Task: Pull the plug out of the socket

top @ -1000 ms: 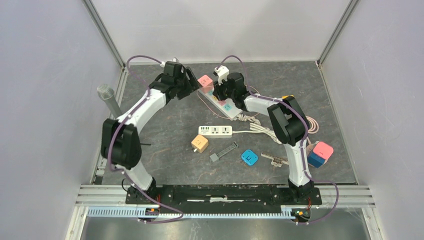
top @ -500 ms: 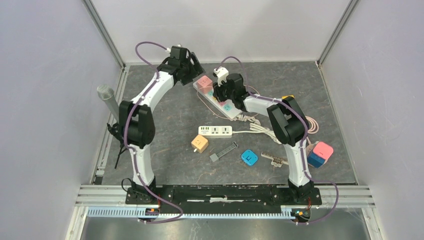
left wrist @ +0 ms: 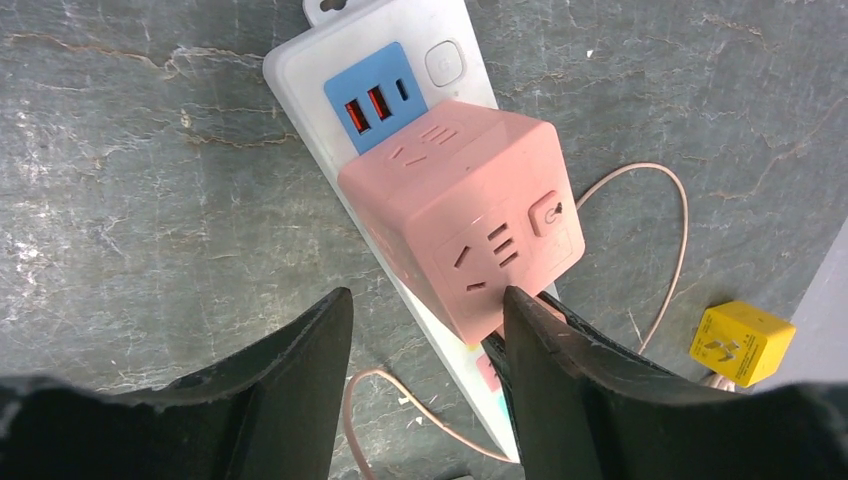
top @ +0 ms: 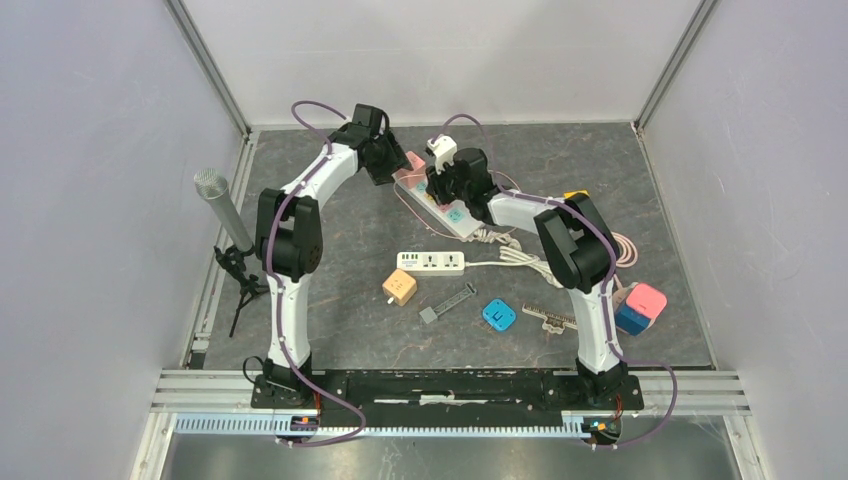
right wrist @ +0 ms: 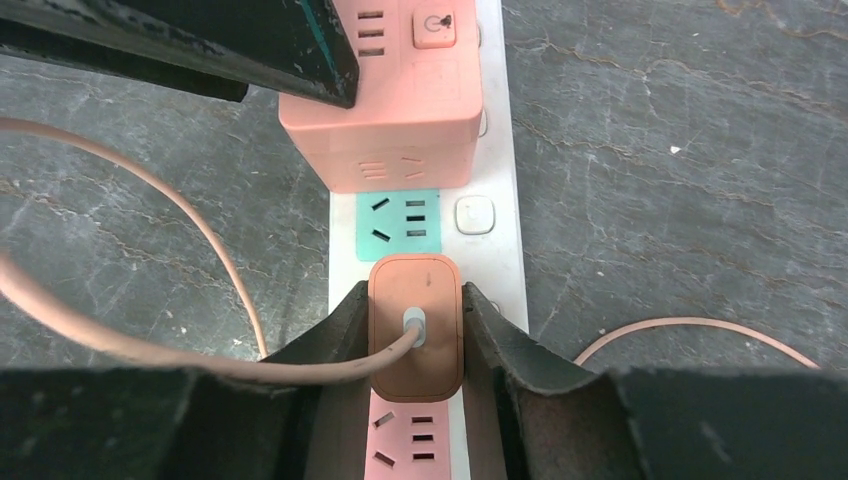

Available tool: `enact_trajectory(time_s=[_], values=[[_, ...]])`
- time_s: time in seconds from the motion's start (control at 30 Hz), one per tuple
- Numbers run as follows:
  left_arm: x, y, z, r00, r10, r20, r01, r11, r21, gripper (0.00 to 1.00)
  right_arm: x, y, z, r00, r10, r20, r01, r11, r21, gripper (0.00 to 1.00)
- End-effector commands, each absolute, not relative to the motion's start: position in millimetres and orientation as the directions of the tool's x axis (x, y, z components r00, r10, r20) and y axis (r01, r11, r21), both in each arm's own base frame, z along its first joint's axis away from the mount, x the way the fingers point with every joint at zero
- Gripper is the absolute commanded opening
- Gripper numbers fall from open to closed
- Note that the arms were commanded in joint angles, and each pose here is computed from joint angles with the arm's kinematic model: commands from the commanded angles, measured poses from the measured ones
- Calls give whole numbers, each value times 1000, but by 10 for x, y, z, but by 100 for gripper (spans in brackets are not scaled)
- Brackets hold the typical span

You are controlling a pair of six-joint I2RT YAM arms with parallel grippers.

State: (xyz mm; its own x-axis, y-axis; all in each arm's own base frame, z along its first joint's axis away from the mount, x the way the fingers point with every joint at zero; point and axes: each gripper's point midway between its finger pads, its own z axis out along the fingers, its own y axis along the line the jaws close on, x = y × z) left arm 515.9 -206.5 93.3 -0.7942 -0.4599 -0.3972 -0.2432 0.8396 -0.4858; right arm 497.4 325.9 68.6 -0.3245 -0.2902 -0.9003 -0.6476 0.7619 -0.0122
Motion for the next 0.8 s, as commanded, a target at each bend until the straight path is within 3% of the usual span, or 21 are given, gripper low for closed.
enact_trajectory(time_s=[0.0,0.1,0.37,0.6,0.77], values=[[4861,-1837,434,-843,-424,-330,-316,888,-334,61,4945,3447,1425,-239,-122,-963,-721,686,92,0],[4696,-1722,218,-859,-409,-307,-334,903,-269,59,4983,3445,1509,-233,-92,-968,-737,666,114,0],[4438,-1626,3,-884,-390,-259,-341,916,-214,56,4940,3350,1322,-137,-347,-928,-686,709,-164,0],[4413,-1616,-32,-890,-380,-254,-334,920,-206,56,4987,3297,1579,-150,-218,-964,-682,729,-59,0],[4416,-1548,-41,-885,-378,-273,-339,924,-178,56,5036,3258,2165,-72,-113,-991,-673,739,-35,0]])
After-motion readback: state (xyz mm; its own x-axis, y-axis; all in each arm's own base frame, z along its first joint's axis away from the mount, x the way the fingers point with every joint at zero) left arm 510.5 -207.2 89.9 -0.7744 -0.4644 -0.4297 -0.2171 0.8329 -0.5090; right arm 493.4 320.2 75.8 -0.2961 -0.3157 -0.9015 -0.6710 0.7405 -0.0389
